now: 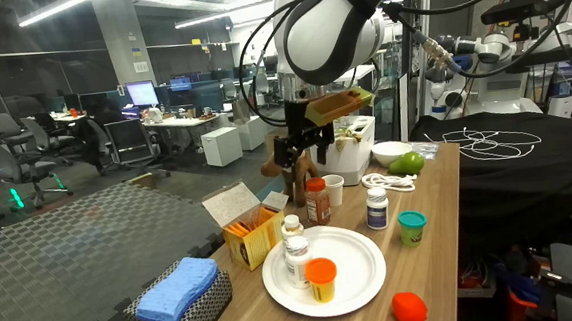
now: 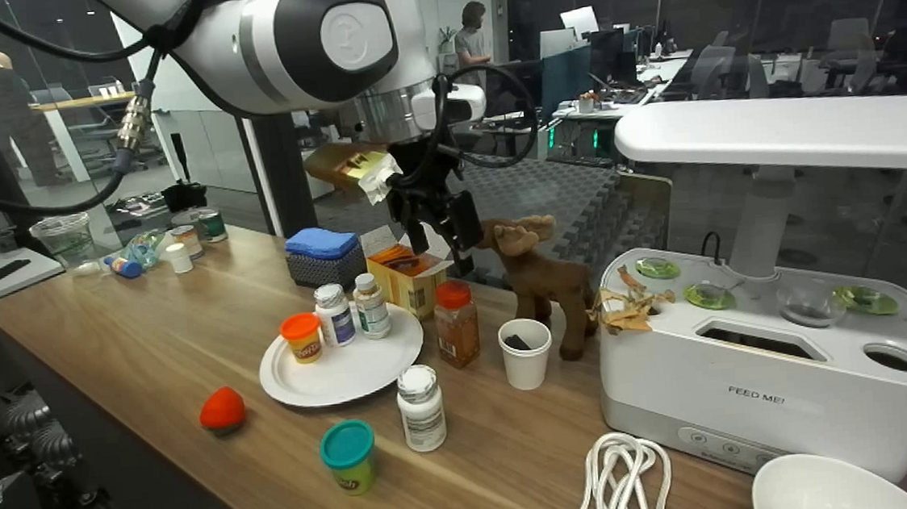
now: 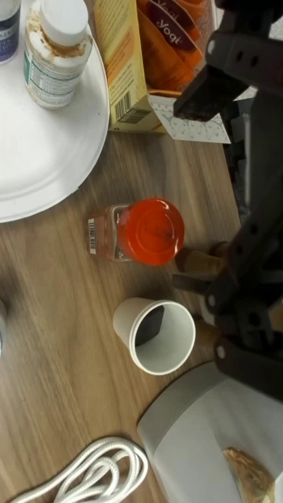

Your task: Place the containers and orange plush toy on the white plate

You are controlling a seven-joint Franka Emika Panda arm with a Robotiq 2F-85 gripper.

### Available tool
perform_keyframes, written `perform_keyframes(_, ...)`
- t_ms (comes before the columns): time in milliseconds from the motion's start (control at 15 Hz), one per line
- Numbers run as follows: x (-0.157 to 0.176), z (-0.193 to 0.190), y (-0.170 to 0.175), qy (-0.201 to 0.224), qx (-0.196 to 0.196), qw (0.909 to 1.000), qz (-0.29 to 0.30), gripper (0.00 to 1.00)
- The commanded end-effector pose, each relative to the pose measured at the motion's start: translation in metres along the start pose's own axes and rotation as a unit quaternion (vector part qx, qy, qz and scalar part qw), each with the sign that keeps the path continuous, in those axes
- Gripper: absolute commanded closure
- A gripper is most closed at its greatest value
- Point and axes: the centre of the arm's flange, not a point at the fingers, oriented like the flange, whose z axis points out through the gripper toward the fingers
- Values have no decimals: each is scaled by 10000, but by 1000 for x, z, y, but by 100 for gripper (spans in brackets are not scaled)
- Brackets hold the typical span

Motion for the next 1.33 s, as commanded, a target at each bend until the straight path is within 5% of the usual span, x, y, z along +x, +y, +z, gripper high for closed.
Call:
perform_keyframes(0,8,11,3,-103,-113,9999,-71,0)
perform_keyframes(400,7,39,1,-244,-254,9994,-51,1)
perform_keyframes(467,8,42,1,-238,-261,9994,-28,26)
perform_keyframes(600,10,41,2,-240,-267,9994,12,30)
perform_keyframes(933,11,34,16,-108,-496,9987,89,70)
perform_keyframes(1267,12,23,36,-129,-871,9954,382,75)
